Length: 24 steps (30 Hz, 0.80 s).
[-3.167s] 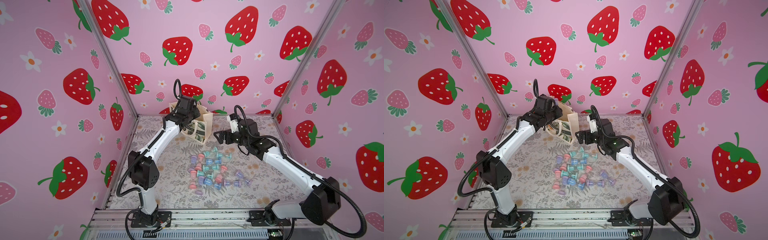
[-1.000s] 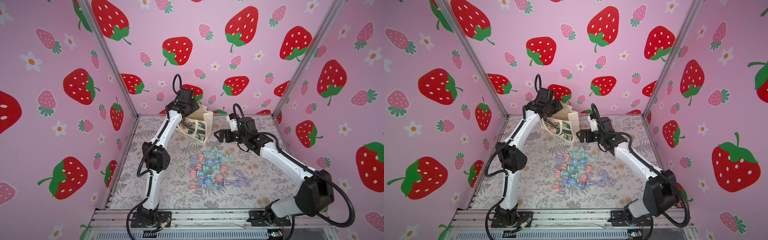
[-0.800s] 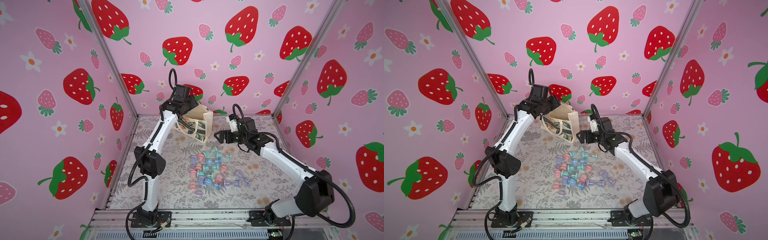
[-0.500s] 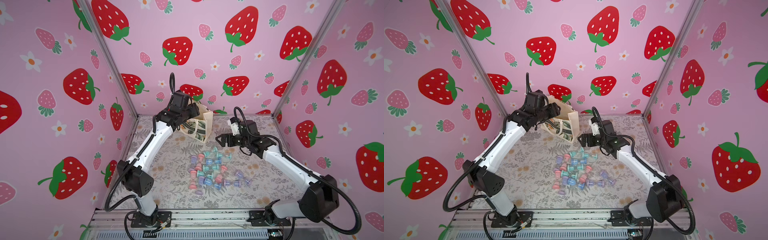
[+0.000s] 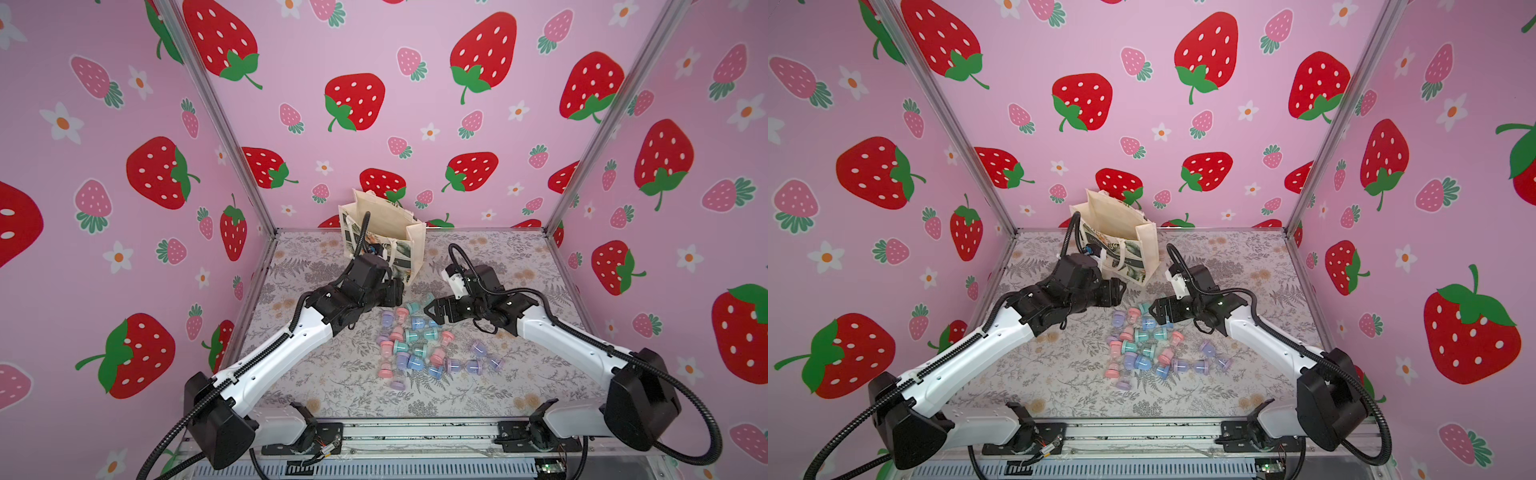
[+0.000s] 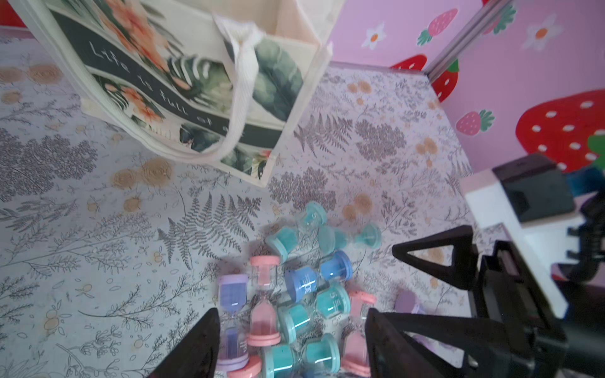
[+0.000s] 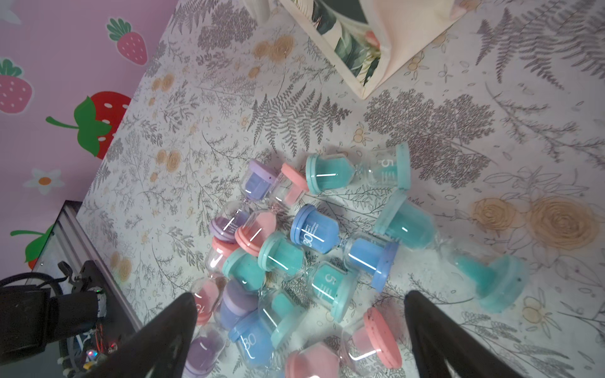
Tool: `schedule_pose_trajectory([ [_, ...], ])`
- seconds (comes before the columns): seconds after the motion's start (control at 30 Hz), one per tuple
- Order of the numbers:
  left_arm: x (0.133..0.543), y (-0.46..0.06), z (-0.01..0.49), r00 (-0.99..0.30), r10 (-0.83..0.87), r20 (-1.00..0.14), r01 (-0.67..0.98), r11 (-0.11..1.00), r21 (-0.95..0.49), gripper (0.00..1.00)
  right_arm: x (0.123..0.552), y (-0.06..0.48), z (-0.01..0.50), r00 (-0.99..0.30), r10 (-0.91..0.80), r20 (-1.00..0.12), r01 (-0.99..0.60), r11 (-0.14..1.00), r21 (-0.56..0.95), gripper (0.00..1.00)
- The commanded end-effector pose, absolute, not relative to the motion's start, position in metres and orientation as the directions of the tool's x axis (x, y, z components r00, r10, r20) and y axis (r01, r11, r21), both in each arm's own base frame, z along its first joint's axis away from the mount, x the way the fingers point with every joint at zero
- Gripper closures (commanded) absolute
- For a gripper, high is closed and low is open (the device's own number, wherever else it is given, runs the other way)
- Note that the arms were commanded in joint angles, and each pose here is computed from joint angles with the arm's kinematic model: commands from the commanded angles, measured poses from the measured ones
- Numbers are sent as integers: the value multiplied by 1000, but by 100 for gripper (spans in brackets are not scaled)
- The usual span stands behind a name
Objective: Put the hourglass into the canvas bag
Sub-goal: Pick up the hourglass from the center of the board.
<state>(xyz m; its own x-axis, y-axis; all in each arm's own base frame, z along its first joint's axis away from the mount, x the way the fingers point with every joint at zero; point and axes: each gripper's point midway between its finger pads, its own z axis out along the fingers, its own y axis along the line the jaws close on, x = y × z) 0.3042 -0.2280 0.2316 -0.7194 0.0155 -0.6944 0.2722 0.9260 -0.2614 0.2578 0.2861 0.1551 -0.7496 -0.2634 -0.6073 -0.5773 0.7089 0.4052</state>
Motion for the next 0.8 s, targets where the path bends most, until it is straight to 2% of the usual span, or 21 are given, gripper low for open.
schedule_pose_trajectory([
  [0.0,291,-220,194,-764,98,-638,275,943,-185,29,245,291,155,-738,-261,-623,-596,685,419,1],
  [0.37,278,-218,110,-861,146,-488,246,958,-148,30,233,295,135,-744,-266,-613,-591,690,417,1],
  [0.77,275,-198,61,-915,105,-389,147,986,-78,34,235,293,133,-747,-252,-616,-578,703,414,1],
])
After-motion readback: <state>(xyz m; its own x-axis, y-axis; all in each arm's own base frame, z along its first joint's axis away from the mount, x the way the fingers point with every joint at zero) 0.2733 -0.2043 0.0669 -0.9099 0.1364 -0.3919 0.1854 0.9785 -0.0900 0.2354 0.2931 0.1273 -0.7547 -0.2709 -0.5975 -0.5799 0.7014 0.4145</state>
